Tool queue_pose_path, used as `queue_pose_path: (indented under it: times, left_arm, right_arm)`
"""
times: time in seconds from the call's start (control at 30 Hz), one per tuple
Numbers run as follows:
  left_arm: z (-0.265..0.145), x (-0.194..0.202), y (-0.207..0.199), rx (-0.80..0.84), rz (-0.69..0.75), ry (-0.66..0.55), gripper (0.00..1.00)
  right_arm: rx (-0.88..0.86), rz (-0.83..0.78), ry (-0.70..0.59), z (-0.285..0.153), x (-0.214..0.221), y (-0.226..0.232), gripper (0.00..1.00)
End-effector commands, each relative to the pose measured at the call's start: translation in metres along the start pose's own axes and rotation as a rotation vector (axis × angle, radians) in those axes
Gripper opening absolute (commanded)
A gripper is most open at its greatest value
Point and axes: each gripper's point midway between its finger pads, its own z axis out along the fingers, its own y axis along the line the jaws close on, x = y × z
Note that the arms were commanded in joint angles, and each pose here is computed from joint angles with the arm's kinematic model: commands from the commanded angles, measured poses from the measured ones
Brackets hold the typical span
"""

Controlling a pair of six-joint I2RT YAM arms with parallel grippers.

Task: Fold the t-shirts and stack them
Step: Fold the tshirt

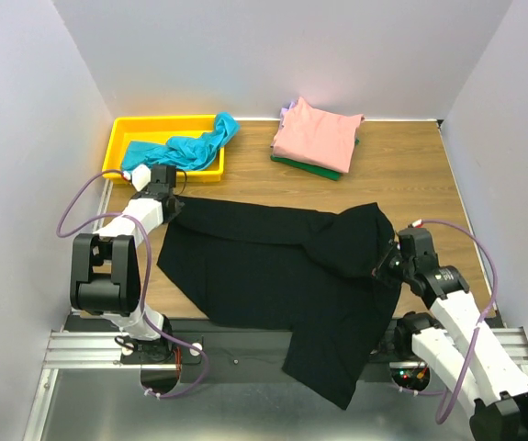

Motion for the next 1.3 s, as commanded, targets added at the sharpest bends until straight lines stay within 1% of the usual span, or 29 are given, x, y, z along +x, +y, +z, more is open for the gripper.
queue_pose_path:
  times: [0.0, 0.03, 0.1, 0.13, 0.17, 0.2, 0.23, 0.3, 0.33, 0.4, 0.43, 0.5, 0.53, 0.6, 0.63, 0.67, 0.73, 0.77, 0.8, 0.83, 0.87, 0.93, 1.0, 1.03, 1.07, 1.17, 1.27]
  left_arm:
    - [-0.003, -0.001, 0.015, -0.045, -0.010, -0.017, 0.07]
    - [-0.003, -0.001, 0.015, -0.046, -0.008, -0.014, 0.25]
    - [-0.004, 0.002, 0.017, -0.052, -0.005, -0.001, 0.28]
    - [-0.008, 0.003, 0.019, -0.053, -0.003, 0.006, 0.39]
    - [-0.010, 0.003, 0.020, -0.053, -0.007, 0.006, 0.46]
    - [-0.017, 0.000, 0.020, -0.039, -0.017, -0.002, 0.62]
    - [-0.021, -0.002, 0.019, -0.033, -0.022, -0.010, 0.72]
    - [-0.030, -0.009, 0.020, -0.030, -0.040, -0.031, 0.98]
    - [-0.038, -0.016, 0.019, -0.016, -0.052, -0.050, 0.98]
    - [-0.048, -0.028, 0.015, 0.008, -0.072, -0.079, 0.98]
    - [-0.056, -0.036, 0.009, 0.040, -0.088, -0.101, 0.98]
    - [-0.061, -0.041, 0.000, 0.091, -0.096, -0.109, 0.98]
    - [-0.062, -0.043, -0.012, 0.153, -0.096, -0.112, 0.98]
    - [-0.062, -0.045, -0.029, 0.226, -0.093, -0.104, 0.98]
    - [-0.057, -0.043, -0.036, 0.243, -0.078, -0.091, 0.98]
    - [-0.055, -0.043, -0.043, 0.269, -0.066, -0.088, 0.98]
    - [-0.045, -0.035, -0.056, 0.303, -0.051, -0.045, 0.99]
    - [-0.042, -0.033, -0.061, 0.317, -0.037, -0.040, 0.98]
    - [-0.039, -0.032, -0.066, 0.332, -0.031, -0.036, 0.98]
    - [-0.032, -0.028, -0.072, 0.351, -0.026, -0.023, 0.98]
    - [-0.028, -0.024, -0.073, 0.354, -0.025, -0.012, 0.98]
    - [-0.017, -0.019, -0.079, 0.365, -0.019, 0.001, 0.98]
    - [-0.009, -0.016, -0.081, 0.360, -0.013, 0.010, 0.98]
    - [-0.001, -0.011, -0.081, 0.351, -0.008, 0.025, 0.98]
    - [0.002, -0.011, -0.083, 0.350, -0.003, 0.026, 0.98]
    - [0.014, -0.005, -0.081, 0.323, 0.004, 0.044, 0.98]
    - [0.022, 0.001, -0.075, 0.288, 0.007, 0.052, 0.98]
  right_arm:
    - [0.027, 0.038, 0.092, 0.008, 0.027, -0.014, 0.16]
    - [0.042, 0.043, 0.104, 0.011, 0.032, -0.020, 0.29]
    - [0.044, 0.043, 0.101, 0.011, 0.033, -0.022, 0.39]
    - [0.034, 0.042, 0.084, 0.009, 0.028, -0.018, 0.49]
    - [0.025, 0.042, 0.065, 0.006, 0.023, -0.014, 0.54]
    - [0.011, 0.035, 0.022, 0.001, 0.009, -0.005, 0.63]
    - [0.026, 0.034, 0.014, 0.001, 0.008, -0.008, 0.69]
    - [0.017, 0.012, -0.042, -0.006, -0.012, 0.004, 0.77]
    - [0.047, 0.006, -0.091, -0.008, -0.024, 0.003, 0.82]
    - [0.063, -0.002, -0.163, -0.015, -0.047, 0.010, 0.84]
    - [0.113, 0.003, -0.201, -0.012, -0.057, 0.005, 0.86]
    - [0.111, 0.009, -0.269, -0.008, -0.077, 0.013, 0.86]
    - [0.154, 0.009, -0.285, 0.001, -0.084, 0.009, 0.86]
    - [0.157, 0.004, -0.334, 0.010, -0.103, 0.018, 0.86]
    - [0.197, 0.004, -0.365, 0.014, -0.113, 0.015, 0.86]
    - [0.260, -0.015, -0.344, 0.030, -0.115, 0.008, 0.86]
    - [0.301, -0.022, -0.404, 0.036, -0.139, 0.014, 0.86]
    - [0.358, -0.035, -0.378, 0.053, -0.140, 0.007, 0.85]
    - [0.358, -0.049, -0.390, 0.059, -0.147, 0.011, 0.86]
    - [0.357, -0.055, -0.396, 0.064, -0.156, 0.017, 0.85]
    - [0.385, -0.070, -0.371, 0.078, -0.155, 0.012, 0.83]
    - [0.389, -0.076, -0.372, 0.091, -0.162, 0.015, 0.80]
    - [0.401, -0.070, -0.388, 0.098, -0.175, 0.020, 0.73]
    - [0.420, -0.077, -0.375, 0.107, -0.175, 0.016, 0.69]
    - [0.416, -0.071, -0.385, 0.109, -0.184, 0.019, 0.66]
    - [0.416, -0.078, -0.368, 0.121, -0.187, 0.019, 0.64]
    - [0.422, -0.086, -0.365, 0.127, -0.191, 0.016, 0.55]
